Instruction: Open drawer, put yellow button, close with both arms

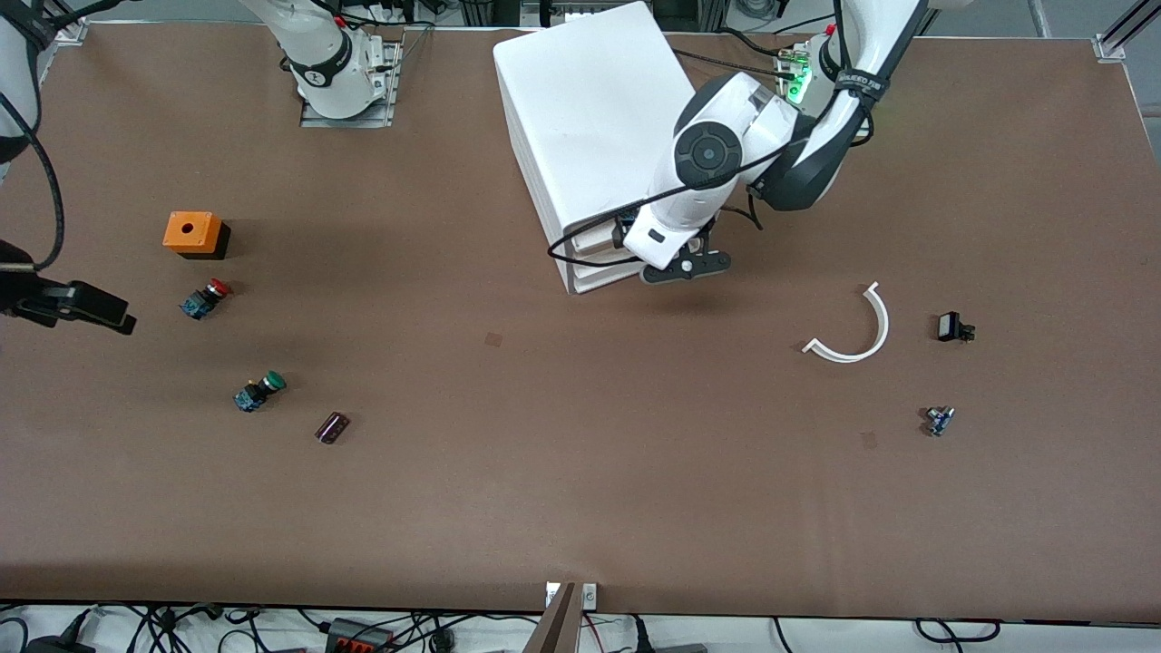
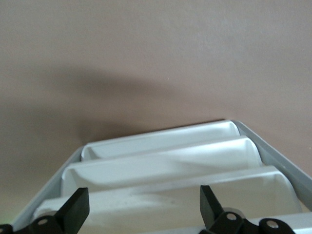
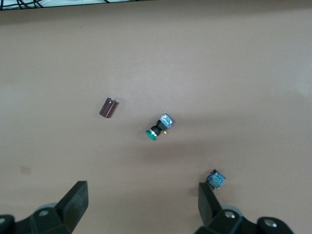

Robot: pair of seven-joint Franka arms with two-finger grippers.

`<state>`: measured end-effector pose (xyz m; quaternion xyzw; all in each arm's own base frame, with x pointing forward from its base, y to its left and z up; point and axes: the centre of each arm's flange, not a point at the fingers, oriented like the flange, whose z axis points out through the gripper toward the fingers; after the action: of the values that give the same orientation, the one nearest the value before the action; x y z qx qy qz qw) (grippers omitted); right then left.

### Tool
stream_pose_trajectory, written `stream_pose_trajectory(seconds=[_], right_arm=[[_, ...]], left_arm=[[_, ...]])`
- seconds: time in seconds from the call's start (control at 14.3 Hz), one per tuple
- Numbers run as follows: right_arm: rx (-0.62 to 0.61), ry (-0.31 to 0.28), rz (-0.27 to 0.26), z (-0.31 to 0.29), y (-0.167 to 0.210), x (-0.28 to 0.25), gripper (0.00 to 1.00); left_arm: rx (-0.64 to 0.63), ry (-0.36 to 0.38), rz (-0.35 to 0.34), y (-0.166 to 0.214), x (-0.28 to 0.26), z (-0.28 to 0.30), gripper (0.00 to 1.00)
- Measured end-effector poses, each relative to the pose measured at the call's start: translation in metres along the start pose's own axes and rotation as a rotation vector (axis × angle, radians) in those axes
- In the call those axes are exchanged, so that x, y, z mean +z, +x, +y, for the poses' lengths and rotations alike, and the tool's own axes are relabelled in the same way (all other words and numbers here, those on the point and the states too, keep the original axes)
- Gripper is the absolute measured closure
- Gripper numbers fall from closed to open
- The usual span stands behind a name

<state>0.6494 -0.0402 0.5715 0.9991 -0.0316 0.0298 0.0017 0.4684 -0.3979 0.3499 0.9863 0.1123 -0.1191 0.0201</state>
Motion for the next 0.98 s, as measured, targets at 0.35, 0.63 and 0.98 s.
stream_pose_trajectory(seconds=[0.35,0.63,0.98], right_arm=[[-0.008,-0.007,-0.003,0.012,-0.013,-0.007,0.00],[-0.018,-0.007,-0.031,0.013,-0.028,-0.008,0.00],[-0.020,-0.011,-0.065,0.014,-0.039,0.001,0.00]], left_arm=[[-0.001,0.000,-0.003,-0.007,0.001,0.004,0.00],[0.019,-0.032,0.039,0.017,-0.033,-0.010,0.00],[0.152,0.011,0.134,0.097,-0.130,-0.097,0.00]])
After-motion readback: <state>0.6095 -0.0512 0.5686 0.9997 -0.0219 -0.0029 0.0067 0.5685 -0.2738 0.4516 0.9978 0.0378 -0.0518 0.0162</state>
